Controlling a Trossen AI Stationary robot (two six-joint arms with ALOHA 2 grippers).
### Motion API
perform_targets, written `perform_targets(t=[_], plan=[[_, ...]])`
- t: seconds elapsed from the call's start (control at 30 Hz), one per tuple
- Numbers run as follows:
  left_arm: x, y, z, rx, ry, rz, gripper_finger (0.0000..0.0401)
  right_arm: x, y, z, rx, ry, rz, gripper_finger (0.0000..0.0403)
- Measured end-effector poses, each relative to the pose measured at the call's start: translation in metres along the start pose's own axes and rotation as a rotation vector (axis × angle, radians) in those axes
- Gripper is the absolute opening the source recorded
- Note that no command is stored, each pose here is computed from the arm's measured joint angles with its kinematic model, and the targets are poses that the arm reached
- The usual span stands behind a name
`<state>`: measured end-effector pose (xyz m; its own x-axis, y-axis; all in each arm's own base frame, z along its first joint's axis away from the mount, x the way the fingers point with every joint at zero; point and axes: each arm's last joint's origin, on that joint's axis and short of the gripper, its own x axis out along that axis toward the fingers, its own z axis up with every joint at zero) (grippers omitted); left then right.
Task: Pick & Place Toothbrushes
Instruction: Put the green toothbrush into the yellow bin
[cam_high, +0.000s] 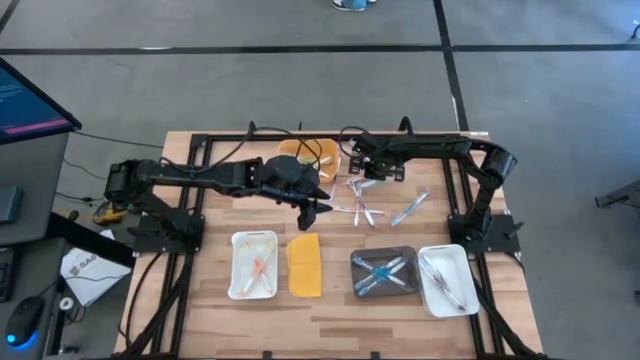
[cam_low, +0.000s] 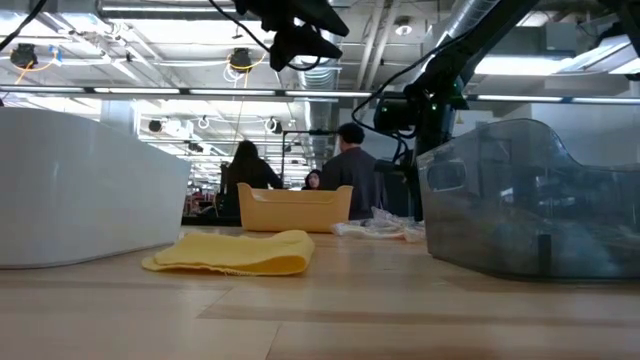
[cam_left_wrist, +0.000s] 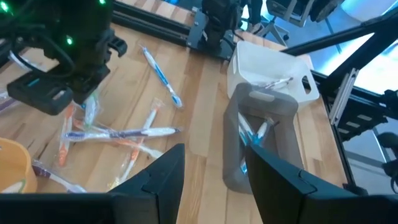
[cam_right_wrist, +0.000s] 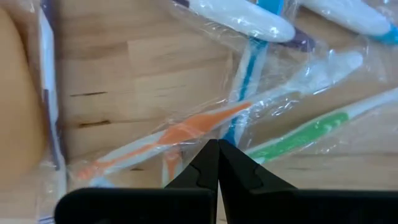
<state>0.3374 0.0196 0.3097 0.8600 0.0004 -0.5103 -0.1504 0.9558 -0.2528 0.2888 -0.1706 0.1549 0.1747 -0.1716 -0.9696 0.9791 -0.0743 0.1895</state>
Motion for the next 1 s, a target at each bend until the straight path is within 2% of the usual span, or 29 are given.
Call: perform_targets(t=[0.13, 1.0], plan=[[0.0008, 0.0006, -0.002, -0.002, 0.007, 0.002, 0.0164, 0.0001, -0.0009, 0.0006, -0.055, 0.005, -0.003, 0.0], [0.0009, -0.0012, -0.0017, -0.004, -0.001, 0.0, 0.0164, -0.0003, 0.0019, -0.0035, -0.132, -0.013, -0.004, 0.0]])
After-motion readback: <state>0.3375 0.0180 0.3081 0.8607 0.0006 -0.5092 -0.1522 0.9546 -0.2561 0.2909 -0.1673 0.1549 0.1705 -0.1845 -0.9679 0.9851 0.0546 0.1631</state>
